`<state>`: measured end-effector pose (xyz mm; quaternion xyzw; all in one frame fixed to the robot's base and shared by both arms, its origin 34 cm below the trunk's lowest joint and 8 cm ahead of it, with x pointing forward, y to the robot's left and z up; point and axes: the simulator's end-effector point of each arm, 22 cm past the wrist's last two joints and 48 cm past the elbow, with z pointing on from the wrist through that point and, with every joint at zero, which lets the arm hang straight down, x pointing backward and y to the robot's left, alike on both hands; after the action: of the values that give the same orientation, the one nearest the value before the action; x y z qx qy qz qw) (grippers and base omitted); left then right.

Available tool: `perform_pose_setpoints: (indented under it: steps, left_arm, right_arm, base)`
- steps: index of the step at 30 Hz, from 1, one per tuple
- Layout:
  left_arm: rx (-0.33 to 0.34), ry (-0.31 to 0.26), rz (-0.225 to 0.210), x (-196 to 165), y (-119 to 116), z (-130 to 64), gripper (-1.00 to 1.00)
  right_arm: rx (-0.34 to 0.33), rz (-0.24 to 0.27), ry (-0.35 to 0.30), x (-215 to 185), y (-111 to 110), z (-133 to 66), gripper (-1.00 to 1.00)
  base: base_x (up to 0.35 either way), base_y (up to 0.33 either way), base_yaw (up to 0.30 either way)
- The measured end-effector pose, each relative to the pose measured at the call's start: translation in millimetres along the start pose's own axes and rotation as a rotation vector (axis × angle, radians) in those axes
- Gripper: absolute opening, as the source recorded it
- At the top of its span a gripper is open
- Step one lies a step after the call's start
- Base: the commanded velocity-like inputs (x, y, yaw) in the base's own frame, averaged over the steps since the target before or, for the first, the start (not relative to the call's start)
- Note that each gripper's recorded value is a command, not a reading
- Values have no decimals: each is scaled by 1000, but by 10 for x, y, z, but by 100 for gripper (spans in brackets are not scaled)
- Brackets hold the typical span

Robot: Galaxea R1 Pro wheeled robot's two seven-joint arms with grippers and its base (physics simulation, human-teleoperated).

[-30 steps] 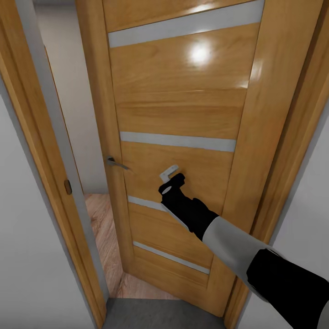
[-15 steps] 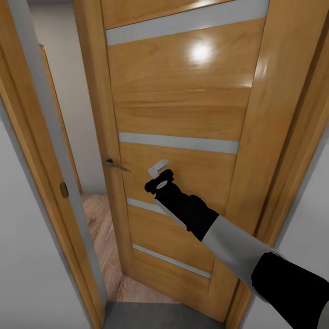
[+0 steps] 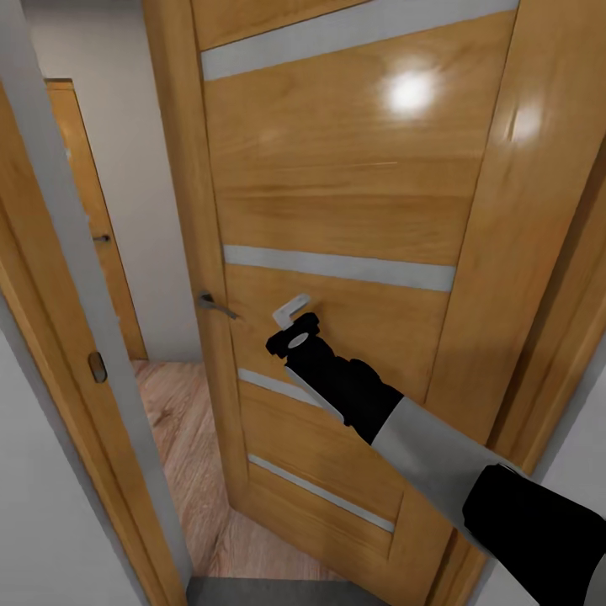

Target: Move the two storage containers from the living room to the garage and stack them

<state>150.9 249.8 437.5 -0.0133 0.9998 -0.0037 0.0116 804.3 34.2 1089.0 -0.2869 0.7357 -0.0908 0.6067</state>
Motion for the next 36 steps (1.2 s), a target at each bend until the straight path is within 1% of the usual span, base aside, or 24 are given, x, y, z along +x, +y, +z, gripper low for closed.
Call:
perform_pose_setpoints:
  steps: [7,12,14,17,19,21,23,29,36]
  left_arm:
    - [0,0,0,0,0,0,100]
    - [0,0,0,-1,0,0,100]
    - [0,0,0,0,0,0,100]
    - [0,0,0,-1,-2,0,100]
    - [1,0,0,0,-6,0,100]
    - [1,0,0,0,-11,0,100]
    - [1,0,0,0,-12,0,100]
    - [1,0,0,-1,-11,0,100]
    - [0,0,0,-1,-1,0,100]
  right_arm:
    - [5,3,1,26,-18,26,100]
    - [7,-1,16,73,-22,36,100]
    - [-6,2,-36,-159,18,-78,100]
    - [-21,5,-65,-312,59,-177,100]
    - [-42,17,-62,-340,105,-217,100]
    - [-101,68,-42,-324,234,-249,100]
    - [-115,81,-37,-317,265,-254,100]
    - [-124,91,-24,-275,279,-234,100]
    - [-124,90,-4,-193,276,-190,100]
  base:
    - [1,0,0]
    - [0,0,0]
    - [0,0,0]
    - [0,0,0]
    - [0,0,0]
    - [0,0,0]
    - [0,0,0]
    - [0,0,0]
    - [0,0,0]
